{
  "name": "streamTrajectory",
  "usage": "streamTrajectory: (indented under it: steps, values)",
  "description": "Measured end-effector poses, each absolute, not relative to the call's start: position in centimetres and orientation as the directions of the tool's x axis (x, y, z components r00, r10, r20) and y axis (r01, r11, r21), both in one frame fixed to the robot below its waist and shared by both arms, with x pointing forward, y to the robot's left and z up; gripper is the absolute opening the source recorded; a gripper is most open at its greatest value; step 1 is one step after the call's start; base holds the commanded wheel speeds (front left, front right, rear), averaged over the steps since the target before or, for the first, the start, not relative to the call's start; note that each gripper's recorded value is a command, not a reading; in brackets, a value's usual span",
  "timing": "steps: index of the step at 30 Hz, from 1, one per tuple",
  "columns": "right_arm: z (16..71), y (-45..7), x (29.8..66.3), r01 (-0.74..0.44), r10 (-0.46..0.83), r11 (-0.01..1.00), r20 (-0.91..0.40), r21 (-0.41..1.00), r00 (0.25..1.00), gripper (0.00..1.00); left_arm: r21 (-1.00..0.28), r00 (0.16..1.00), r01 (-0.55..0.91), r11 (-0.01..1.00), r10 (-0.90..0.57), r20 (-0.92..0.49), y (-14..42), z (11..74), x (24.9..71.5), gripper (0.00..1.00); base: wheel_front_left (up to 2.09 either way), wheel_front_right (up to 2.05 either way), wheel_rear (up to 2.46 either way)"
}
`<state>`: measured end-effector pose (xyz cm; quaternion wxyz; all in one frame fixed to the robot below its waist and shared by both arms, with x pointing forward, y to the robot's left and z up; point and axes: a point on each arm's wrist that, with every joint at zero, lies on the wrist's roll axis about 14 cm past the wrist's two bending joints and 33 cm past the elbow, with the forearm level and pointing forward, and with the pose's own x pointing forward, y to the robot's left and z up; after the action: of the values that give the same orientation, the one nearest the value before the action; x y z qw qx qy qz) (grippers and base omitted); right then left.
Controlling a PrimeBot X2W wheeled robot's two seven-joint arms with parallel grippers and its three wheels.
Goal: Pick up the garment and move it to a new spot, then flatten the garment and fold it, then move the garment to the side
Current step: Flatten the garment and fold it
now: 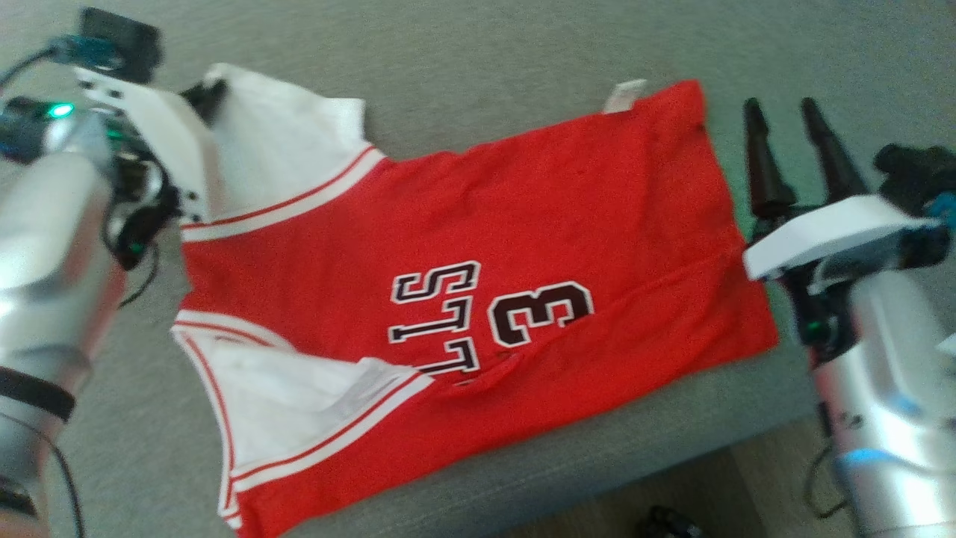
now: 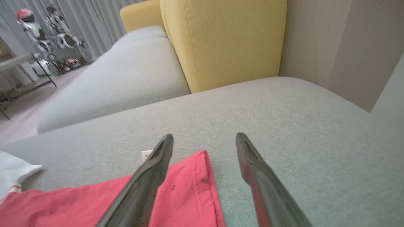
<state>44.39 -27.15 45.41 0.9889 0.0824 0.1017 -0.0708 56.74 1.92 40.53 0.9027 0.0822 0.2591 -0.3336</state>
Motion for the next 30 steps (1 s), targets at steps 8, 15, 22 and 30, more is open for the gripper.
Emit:
streamTrajectory:
  steps: [8,15,22,30]
  values:
    - [43.1,-26.5,47.6,0.050,-0.018,0.996,-0.380,0.074,0.925,1.00,-0.021,0.698,0.644,0.764,-0.600,-0.391,3.6,43.5,54.5,0.00,0.00,0.00,0.00]
    - [39.7,-26.6,49.1,0.000,0.022,0.999,-0.547,0.042,0.837,1.00,-0.048,0.722,0.614,0.788,-0.585,-0.368,5.6,43.2,52.3,0.00,0.00,0.00,0.00]
    - [37.0,-26.6,49.9,-0.002,0.030,0.999,-0.629,0.045,0.777,1.00,-0.063,0.714,0.613,0.788,-0.586,-0.383,5.9,42.1,51.7,0.00,0.00,0.00,0.00]
    - [36.0,-27.6,50.2,0.025,0.009,0.999,-0.676,0.041,0.737,0.13,-0.066,0.714,0.600,0.797,-0.572,-0.404,6.2,41.3,51.8,0.00,0.00,0.00,0.00]
